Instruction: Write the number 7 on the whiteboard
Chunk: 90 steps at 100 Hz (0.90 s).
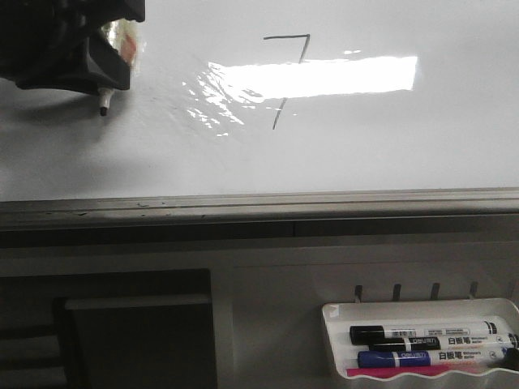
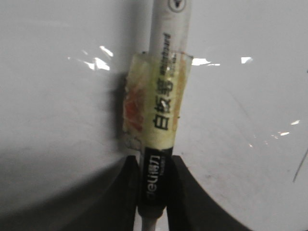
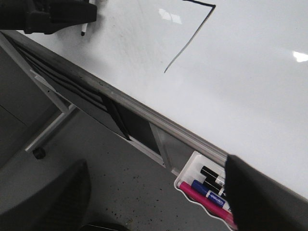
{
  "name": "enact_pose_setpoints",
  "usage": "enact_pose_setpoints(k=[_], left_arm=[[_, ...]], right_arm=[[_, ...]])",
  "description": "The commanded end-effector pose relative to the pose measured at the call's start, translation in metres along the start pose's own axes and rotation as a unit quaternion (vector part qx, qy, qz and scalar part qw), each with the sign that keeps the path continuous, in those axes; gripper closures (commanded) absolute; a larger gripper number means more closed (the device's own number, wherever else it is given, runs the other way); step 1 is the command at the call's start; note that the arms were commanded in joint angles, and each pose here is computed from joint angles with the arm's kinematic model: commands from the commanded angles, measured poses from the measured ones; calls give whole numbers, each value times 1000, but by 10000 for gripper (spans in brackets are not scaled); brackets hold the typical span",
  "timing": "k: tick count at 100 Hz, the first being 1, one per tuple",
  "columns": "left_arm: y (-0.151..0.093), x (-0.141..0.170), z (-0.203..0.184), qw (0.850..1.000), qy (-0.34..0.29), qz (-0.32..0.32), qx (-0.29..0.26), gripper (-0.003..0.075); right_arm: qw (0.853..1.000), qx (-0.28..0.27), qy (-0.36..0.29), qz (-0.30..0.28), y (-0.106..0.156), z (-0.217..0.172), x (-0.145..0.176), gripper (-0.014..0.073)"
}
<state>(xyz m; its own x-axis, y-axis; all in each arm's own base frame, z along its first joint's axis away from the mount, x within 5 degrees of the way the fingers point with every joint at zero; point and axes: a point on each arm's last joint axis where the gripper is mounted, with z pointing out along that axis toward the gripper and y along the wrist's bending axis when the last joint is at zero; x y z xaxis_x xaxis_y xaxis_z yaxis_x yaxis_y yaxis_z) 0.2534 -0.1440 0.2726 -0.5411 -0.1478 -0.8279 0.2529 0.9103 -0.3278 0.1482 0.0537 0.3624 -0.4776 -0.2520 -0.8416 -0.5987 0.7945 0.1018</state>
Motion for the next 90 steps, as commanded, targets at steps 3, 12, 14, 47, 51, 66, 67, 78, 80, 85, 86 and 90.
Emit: enact_pose_setpoints(k=[3, 12, 14, 47, 51, 66, 67, 78, 80, 85, 86, 90], left_arm=[[-4, -15, 2, 1000, -16, -23, 14, 741], [-6, -14, 5, 999, -9, -22, 22, 741], [-6, -13, 5, 999, -9, -22, 23, 741], [-9, -13, 4, 999, -5, -23, 40, 573], [-10, -13, 4, 999, -5, -23, 43, 541], [-12, -19, -5, 999, -19, -7, 50, 346], [-12, -19, -6, 998, -21, -6, 51, 334], [-13, -24, -14, 998, -35, 0, 53, 206], [-13, -25, -15, 998, -37, 1, 53, 200], [-14, -27, -19, 998, -42, 1, 55, 205], [-14, -27, -20, 997, -43, 1, 56, 206], [-15, -28, -23, 997, -46, 6, 62, 206]], right_arm=[[999, 11, -45, 6, 1, -7, -12, 85], [999, 11, -45, 6, 1, -7, -12, 85], [999, 11, -45, 6, 1, -7, -12, 85], [999, 12, -45, 6, 0, -7, -12, 85], [999, 12, -45, 6, 0, -7, -12, 85], [999, 13, -47, 5, 0, -7, -12, 85], [999, 14, -48, 4, 1, -8, -12, 85], [999, 15, -50, 4, 0, -8, -12, 85], [999, 16, -50, 4, 0, -8, -13, 85], [999, 17, -51, 4, 0, -8, -13, 85], [999, 17, -52, 5, 0, -8, -13, 85], [998, 18, -53, 5, 0, -8, -13, 85]])
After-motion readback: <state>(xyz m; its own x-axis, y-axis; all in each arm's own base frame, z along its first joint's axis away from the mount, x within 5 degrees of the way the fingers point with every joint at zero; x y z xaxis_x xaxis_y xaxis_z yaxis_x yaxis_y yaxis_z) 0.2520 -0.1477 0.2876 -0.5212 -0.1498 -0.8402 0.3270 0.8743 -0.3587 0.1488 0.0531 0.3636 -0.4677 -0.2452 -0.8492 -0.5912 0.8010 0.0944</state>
